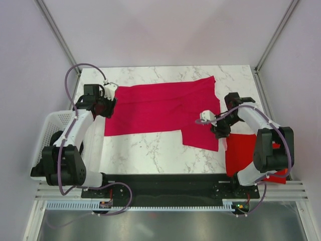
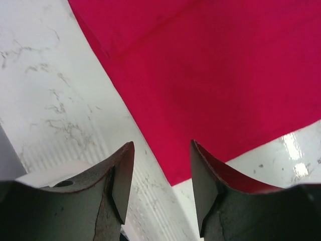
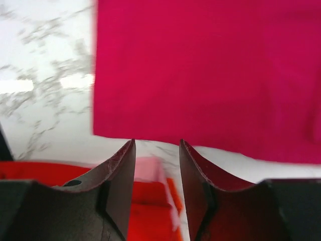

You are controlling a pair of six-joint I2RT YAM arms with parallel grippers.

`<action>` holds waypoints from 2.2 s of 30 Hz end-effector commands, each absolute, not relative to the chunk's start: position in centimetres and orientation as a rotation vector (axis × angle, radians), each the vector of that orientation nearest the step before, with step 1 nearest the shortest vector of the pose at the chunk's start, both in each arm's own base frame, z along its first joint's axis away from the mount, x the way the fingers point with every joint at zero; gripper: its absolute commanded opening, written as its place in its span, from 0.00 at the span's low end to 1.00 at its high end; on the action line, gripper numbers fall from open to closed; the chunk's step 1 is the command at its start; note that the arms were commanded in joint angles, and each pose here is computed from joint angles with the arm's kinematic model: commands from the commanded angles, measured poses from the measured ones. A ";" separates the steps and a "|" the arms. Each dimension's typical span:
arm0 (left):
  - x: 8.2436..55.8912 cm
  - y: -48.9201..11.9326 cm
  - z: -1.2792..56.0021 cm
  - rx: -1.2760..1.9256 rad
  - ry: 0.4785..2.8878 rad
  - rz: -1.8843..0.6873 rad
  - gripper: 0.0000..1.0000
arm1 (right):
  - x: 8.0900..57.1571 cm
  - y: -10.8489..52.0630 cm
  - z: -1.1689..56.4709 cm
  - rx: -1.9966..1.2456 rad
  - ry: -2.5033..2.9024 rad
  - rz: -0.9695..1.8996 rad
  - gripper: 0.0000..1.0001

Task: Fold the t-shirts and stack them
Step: Fold the tshirt

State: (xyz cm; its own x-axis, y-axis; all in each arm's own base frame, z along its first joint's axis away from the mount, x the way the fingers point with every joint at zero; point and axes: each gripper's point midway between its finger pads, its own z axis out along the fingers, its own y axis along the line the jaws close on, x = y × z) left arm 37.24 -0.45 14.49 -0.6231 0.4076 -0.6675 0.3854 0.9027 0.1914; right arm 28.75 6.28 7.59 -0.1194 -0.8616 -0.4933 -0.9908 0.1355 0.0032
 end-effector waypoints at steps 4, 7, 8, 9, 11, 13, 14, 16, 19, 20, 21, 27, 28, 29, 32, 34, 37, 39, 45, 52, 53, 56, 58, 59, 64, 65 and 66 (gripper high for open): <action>35.2 -0.5 14.4 0.617 2.295 0.041 0.55 | 21.4 7.6 6.2 -2.222 1.630 0.547 0.48; 35.1 -0.3 14.0 0.606 2.313 0.051 0.55 | 20.3 7.6 5.0 -2.317 1.558 0.531 0.48; 35.2 -0.2 14.0 0.604 2.314 0.054 0.55 | 20.2 7.6 4.7 -2.337 1.546 0.525 0.47; 35.2 -0.2 14.0 0.604 2.318 0.057 0.55 | 20.4 7.5 4.5 -2.342 1.540 0.508 0.47; 35.4 -0.1 14.0 0.603 2.319 0.059 0.56 | 20.5 7.3 4.0 -2.351 1.545 0.499 0.47; 35.4 -0.1 14.0 0.599 2.327 0.061 0.55 | 21.1 7.2 3.6 -2.350 1.553 0.471 0.46; 35.4 0.0 14.0 0.601 2.326 0.064 0.56 | 21.4 7.3 3.6 -2.344 1.556 0.465 0.46; 35.4 0.1 13.9 0.606 2.331 0.070 0.55 | 21.7 7.2 3.3 -2.340 1.565 0.458 0.45; 35.1 0.2 13.4 0.628 2.344 0.074 0.56 | 21.9 7.1 2.8 -2.355 1.564 0.455 0.45; 34.8 0.2 13.0 0.646 2.351 0.075 0.56 | 21.8 7.0 2.7 -2.357 1.567 0.459 0.45; 34.6 0.3 12.8 0.653 2.358 0.082 0.56 | 21.7 7.0 2.4 -2.369 1.566 0.467 0.46; 33.2 0.6 11.1 0.735 2.407 0.087 0.61 | 20.8 6.3 1.3 -2.422 1.572 0.487 0.45; 32.7 0.6 10.7 0.753 2.425 0.081 0.60 | 20.8 6.1 1.2 -2.427 1.574 0.482 0.46; 32.4 0.7 10.3 0.789 2.433 0.085 0.59 | 20.8 6.0 1.1 -2.435 1.578 0.480 0.46; 31.0 1.0 9.0 0.861 2.484 0.087 0.55 | 20.7 5.7 0.8 -2.451 1.587 0.478 0.44; 30.2 1.2 8.1 0.881 2.532 0.084 0.53 | 20.9 5.7 0.6 -2.447 1.598 0.470 0.33; 28.8 1.2 6.9 0.893 2.581 0.055 0.57 | 21.3 5.8 0.6 -2.408 1.649 0.466 0.10; 28.1 1.2 6.3 0.900 2.599 0.043 0.57 | 21.5 5.9 0.7 -2.388 1.668 0.464 0.01; 26.3 1.1 4.7 0.917 2.651 0.012 0.56 | 21.6 6.0 0.9 -2.364 1.688 0.466 0.00; 27.2 1.6 3.6 0.842 2.695 0.048 0.55 | 22.1 6.5 1.2 -2.339 1.701 0.465 0.00; 27.4 1.7 3.6 0.835 2.701 0.056 0.55 | 22.1 6.5 1.3 -2.340 1.699 0.464 0.00; 28.2 1.9 3.2 0.824 2.714 0.072 0.56 | 22.1 6.5 1.4 -2.338 1.705 0.462 0.00; 28.6 2.1 3.1 0.818 2.716 0.088 0.58 | 22.0 6.4 1.4 -2.337 1.710 0.462 0.00; 28.8 2.1 2.8 0.817 2.722 0.085 0.59 | 22.0 6.4 1.4 -2.335 1.712 0.462 0.00; 30.1 1.9 3.5 0.782 2.700 0.078 0.59 | 21.5 6.5 1.3 -2.321 1.729 0.478 0.00; 30.3 1.8 3.7 0.785 2.690 0.074 0.58 | 21.4 6.5 1.3 -2.320 1.731 0.482 0.00; 30.7 1.8 4.2 0.784 2.674 0.079 0.58 | 21.4 6.4 1.2 -2.320 1.731 0.479 0.00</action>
